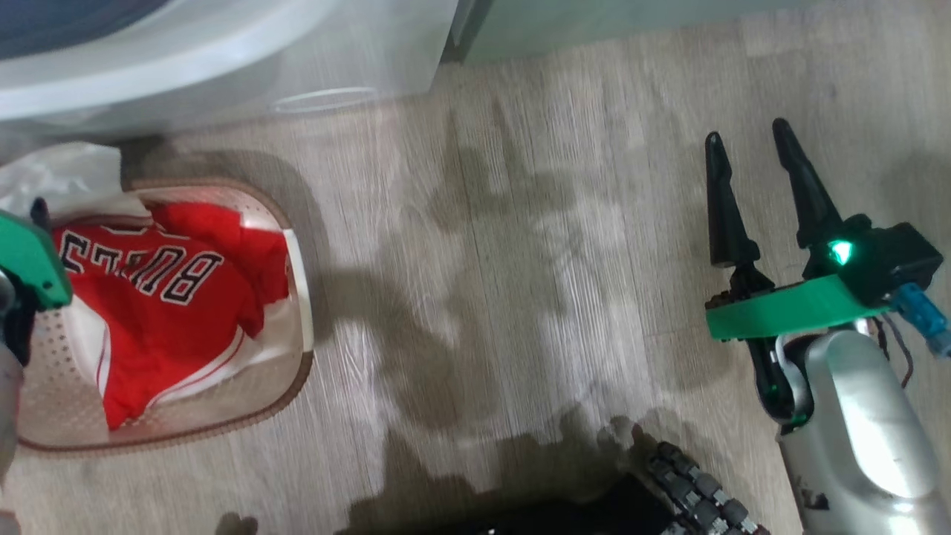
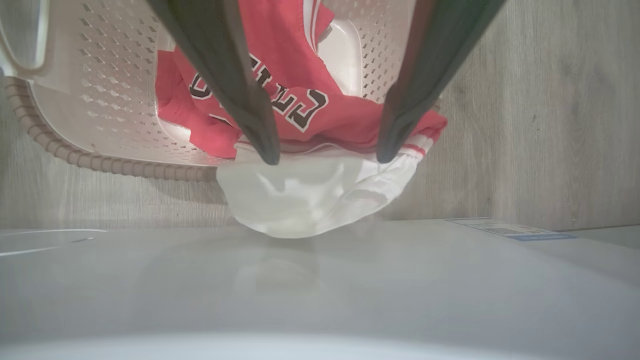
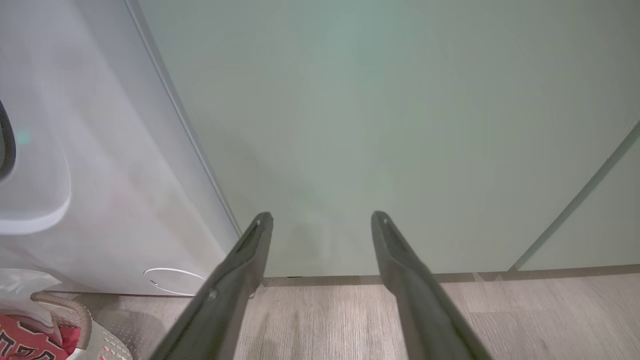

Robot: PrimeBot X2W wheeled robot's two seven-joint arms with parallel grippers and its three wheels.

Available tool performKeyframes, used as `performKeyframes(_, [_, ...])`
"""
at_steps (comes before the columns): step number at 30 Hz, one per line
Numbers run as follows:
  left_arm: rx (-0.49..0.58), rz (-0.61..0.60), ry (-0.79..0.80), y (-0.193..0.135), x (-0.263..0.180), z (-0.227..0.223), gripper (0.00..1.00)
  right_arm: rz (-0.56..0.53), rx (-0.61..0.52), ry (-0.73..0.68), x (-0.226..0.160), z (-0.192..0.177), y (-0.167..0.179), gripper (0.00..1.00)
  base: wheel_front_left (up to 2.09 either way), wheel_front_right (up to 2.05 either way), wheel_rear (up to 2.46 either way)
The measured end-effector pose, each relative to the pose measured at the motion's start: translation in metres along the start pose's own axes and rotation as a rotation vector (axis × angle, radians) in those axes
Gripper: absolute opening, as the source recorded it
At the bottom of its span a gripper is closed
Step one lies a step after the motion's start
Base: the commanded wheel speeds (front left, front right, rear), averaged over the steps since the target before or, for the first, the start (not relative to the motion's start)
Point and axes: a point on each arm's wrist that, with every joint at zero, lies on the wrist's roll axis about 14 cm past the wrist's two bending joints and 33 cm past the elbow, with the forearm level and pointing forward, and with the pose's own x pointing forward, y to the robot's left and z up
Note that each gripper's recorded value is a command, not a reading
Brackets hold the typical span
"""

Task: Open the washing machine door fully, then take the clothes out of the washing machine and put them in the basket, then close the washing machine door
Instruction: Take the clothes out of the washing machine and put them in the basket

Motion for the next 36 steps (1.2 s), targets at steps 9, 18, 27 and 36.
performKeyframes(9, [0.0, -0.004, 0.031, 0.001, 0.021, -0.01, 1.0, -0.008, -0.008, 0.028, 0.009, -0.017, -0.006, 1.0, 0.0, 0.0, 0.0])
performKeyframes(18, [-0.04, 0.004, 0.019, 0.002, 0.033, -0.012, 0.58, -0.013, -0.029, 0.047, 0.011, -0.027, -0.012, 1.0, 0.0, 0.0, 0.0])
performKeyframes(27, [-0.062, -0.015, 0.004, -0.002, 0.034, -0.011, 0.0, -0.021, -0.045, 0.044, 0.011, -0.025, -0.017, 1.0, 0.0, 0.0, 0.0])
performKeyframes(36, [-0.034, -0.06, -0.036, -0.012, 0.005, -0.009, 0.0, 0.004, -0.045, -0.01, 0.008, 0.001, -0.006, 1.0, 0.0, 0.0, 0.0])
